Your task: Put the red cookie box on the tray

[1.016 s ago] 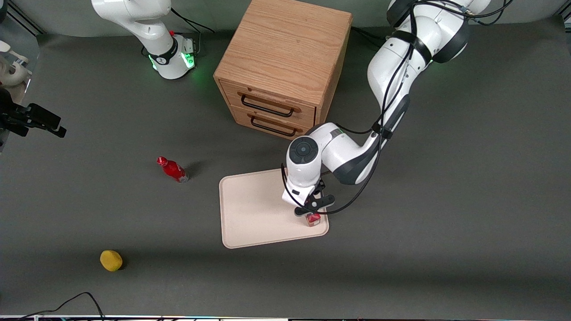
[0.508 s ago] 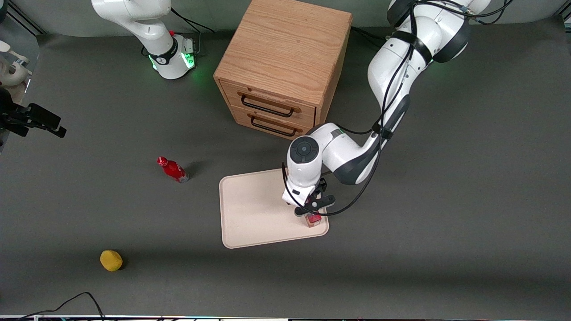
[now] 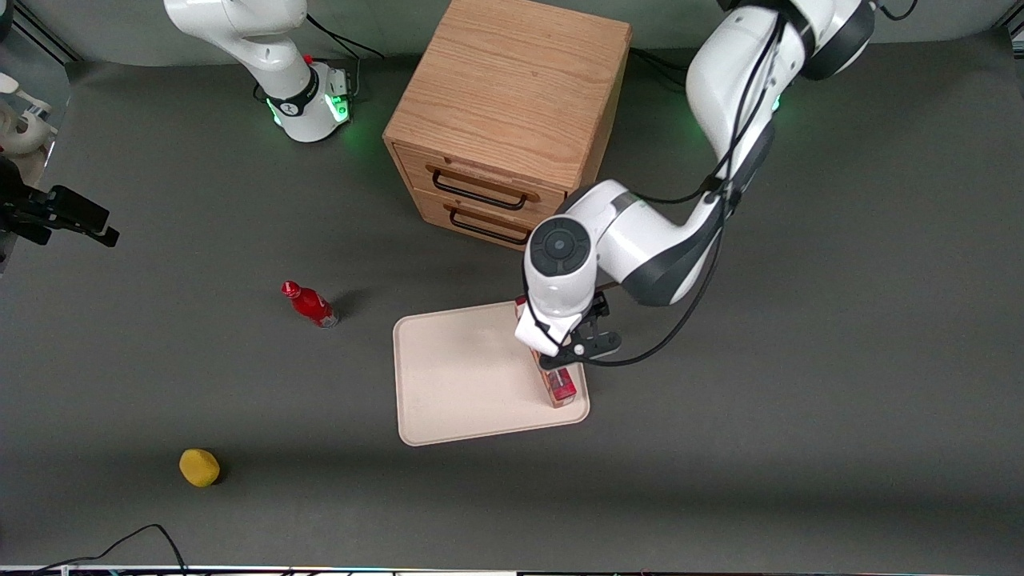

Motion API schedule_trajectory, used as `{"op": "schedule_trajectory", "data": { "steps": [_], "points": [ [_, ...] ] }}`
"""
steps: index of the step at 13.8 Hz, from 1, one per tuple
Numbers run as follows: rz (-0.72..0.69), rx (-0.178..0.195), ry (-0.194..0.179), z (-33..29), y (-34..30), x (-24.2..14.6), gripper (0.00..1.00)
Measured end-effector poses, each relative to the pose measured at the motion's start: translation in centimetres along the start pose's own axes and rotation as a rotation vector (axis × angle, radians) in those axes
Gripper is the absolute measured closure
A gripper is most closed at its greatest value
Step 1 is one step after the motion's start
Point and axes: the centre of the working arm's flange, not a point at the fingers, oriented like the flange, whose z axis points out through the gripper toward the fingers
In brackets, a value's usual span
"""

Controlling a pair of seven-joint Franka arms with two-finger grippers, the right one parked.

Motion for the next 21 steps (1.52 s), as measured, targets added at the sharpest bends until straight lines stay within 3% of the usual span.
{"op": "schedule_trajectory", "data": {
  "steps": [4,7,9,12,14,16,18,21],
  "points": [
    [0.17,-0.001,-0.08,-5.2,-8.3,1.0,0.0],
    [0.248,0.059,-0.167,-8.2,-17.1,1.4,0.0],
    [0.285,0.094,-0.195,-10.5,-21.8,1.6,0.0],
    [0.336,0.074,-0.192,-13.2,-30.5,3.3,0.0],
    [0.347,0.045,-0.172,-15.1,-37.9,5.0,0.0],
    [0.332,0.045,-0.147,-16.8,-42.9,5.4,0.0],
    [0.323,0.068,-0.119,-18.2,-44.4,5.1,0.0],
    [0.325,0.073,-0.1,-19.2,-44.4,4.6,0.0]
  ]
}}
